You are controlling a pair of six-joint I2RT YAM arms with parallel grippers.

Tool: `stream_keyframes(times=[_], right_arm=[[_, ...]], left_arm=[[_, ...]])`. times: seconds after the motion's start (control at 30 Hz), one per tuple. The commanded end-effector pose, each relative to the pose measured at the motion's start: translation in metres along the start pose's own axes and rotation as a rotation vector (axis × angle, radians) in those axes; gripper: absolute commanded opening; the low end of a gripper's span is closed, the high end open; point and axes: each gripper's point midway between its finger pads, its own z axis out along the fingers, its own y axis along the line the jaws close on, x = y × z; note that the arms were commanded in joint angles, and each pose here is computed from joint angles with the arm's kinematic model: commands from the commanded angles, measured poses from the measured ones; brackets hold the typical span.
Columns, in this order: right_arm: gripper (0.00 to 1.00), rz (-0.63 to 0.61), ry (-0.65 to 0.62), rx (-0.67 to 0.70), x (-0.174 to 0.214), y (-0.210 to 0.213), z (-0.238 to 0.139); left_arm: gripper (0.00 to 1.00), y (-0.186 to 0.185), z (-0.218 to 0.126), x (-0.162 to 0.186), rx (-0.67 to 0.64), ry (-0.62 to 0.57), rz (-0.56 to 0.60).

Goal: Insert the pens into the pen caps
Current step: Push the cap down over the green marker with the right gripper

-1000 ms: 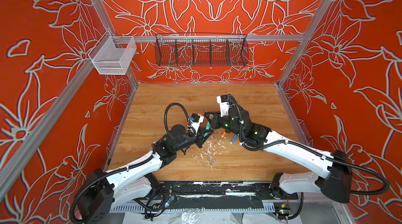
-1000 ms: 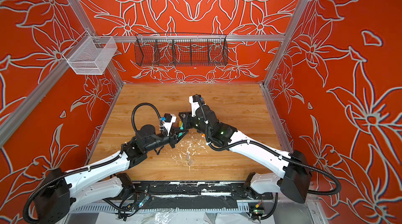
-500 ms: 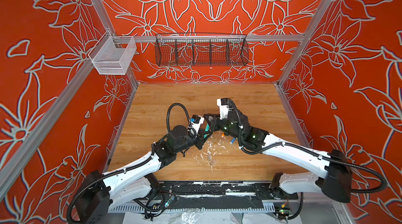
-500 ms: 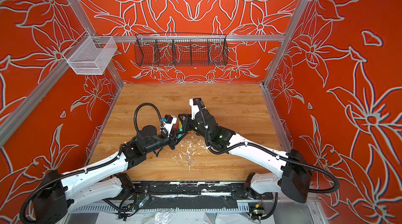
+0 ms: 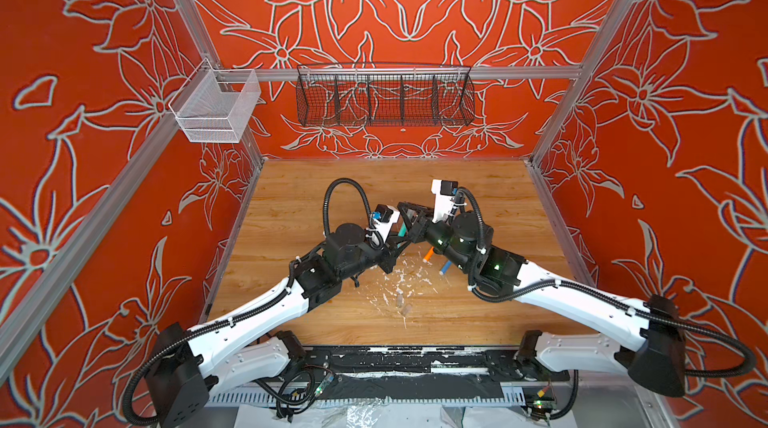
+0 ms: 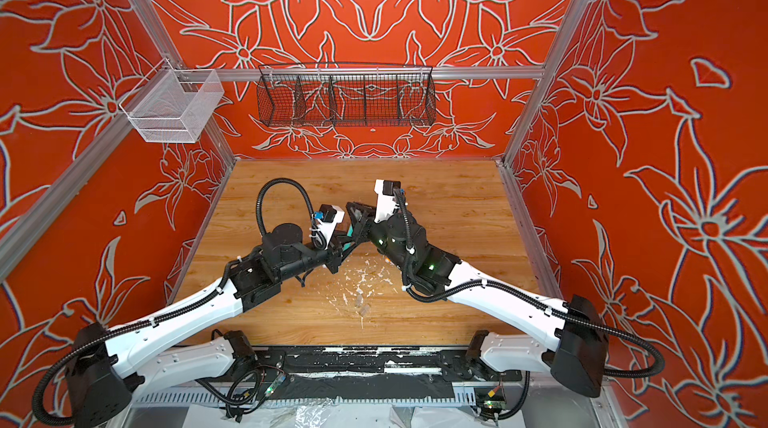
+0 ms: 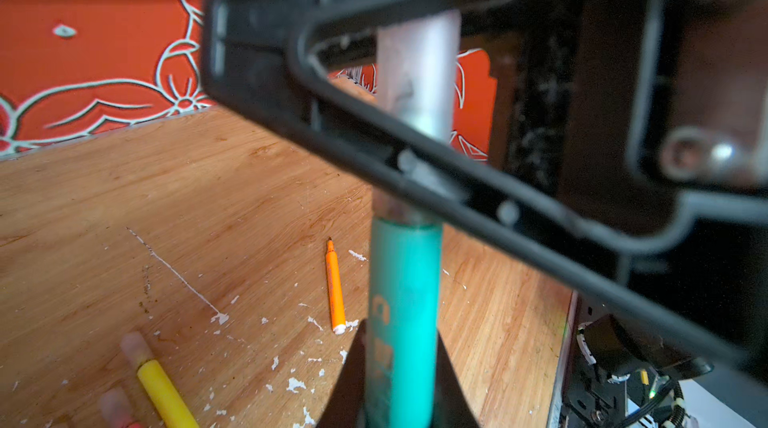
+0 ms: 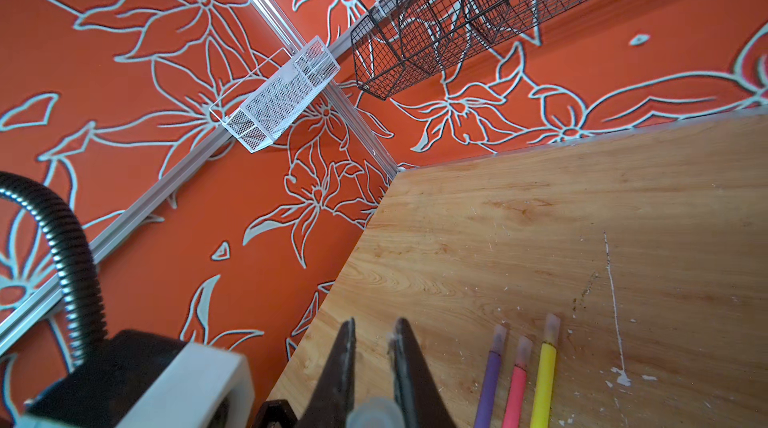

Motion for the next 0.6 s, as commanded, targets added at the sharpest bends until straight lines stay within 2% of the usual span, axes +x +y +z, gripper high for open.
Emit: stream_keyframes(times=[0.0, 0.57], right_arm=[[0.0, 0.0, 0.55, -0.164, 0.153, 0.031, -0.036], [0.0, 0.001, 0.613, -0.257, 0.182, 0.066, -0.052]], left_arm=[[0.0, 0.021, -0.033, -0.134, -0.143, -0.481, -0.042], [0.0, 0.034, -0.054, -0.138, -0.21, -0.568, -0.021]])
